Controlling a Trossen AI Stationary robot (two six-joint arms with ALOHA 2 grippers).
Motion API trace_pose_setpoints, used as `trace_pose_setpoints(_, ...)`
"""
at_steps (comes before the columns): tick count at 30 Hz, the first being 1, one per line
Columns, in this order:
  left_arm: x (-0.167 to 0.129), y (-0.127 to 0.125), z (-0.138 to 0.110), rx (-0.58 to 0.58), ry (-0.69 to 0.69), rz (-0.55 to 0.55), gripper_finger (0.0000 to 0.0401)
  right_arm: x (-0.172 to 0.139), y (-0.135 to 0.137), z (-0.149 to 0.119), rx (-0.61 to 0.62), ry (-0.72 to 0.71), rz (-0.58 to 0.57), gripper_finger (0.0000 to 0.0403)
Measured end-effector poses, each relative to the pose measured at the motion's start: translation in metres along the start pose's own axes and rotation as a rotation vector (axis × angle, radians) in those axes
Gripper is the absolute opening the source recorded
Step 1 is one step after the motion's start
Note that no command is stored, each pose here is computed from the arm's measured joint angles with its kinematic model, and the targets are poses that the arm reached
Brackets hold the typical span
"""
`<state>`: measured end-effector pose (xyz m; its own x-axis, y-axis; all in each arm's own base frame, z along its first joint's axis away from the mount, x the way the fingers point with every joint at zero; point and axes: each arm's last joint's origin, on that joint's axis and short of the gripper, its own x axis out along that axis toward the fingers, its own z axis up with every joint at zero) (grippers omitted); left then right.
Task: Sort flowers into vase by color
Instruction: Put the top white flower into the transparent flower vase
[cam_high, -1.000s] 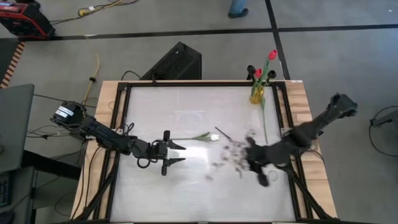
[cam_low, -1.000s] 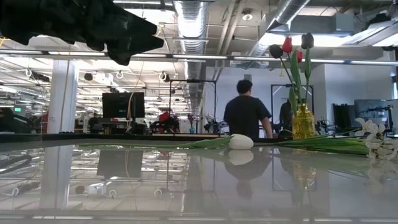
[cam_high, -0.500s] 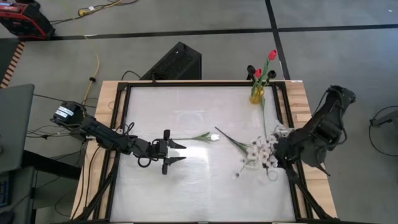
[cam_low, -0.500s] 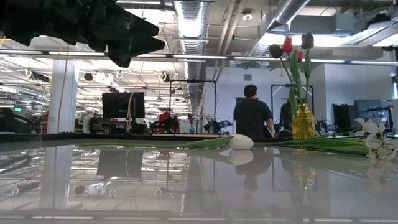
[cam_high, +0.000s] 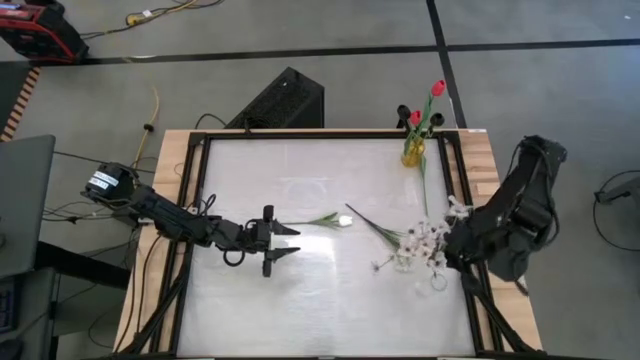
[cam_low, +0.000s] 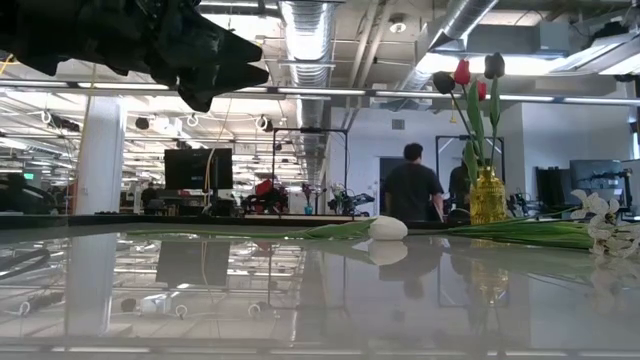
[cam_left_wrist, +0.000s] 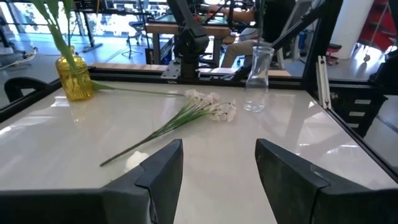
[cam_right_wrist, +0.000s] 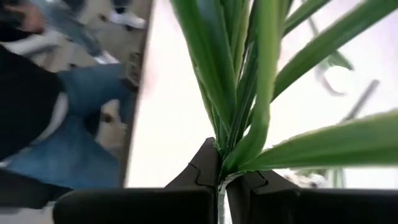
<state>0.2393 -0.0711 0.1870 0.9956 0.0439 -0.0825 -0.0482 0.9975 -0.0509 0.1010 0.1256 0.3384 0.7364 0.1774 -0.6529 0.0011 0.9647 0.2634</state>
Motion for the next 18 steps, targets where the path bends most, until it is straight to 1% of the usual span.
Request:
trace_pose_setpoints(6, 0.000, 0.000, 0.000, -0.010, 0.000, -0.001, 0.0190, 0.014, 0.010, -0.010, 0.020, 0.057, -0.078, 0.0041)
trace_pose_setpoints(12, 0.000, 0.000, 0.000, -0.001, -0.003, -0.001, 0.0190, 0.027, 0.019, -0.015, 0.103, 0.086, -0.115, 0.0062)
trace_pose_setpoints(18, 0.000, 0.000, 0.001, 0.001, -0.006, -0.003, 0.0190, 0.027, 0.018, -0.018, 0.199, 0.137, -0.122, 0.0088)
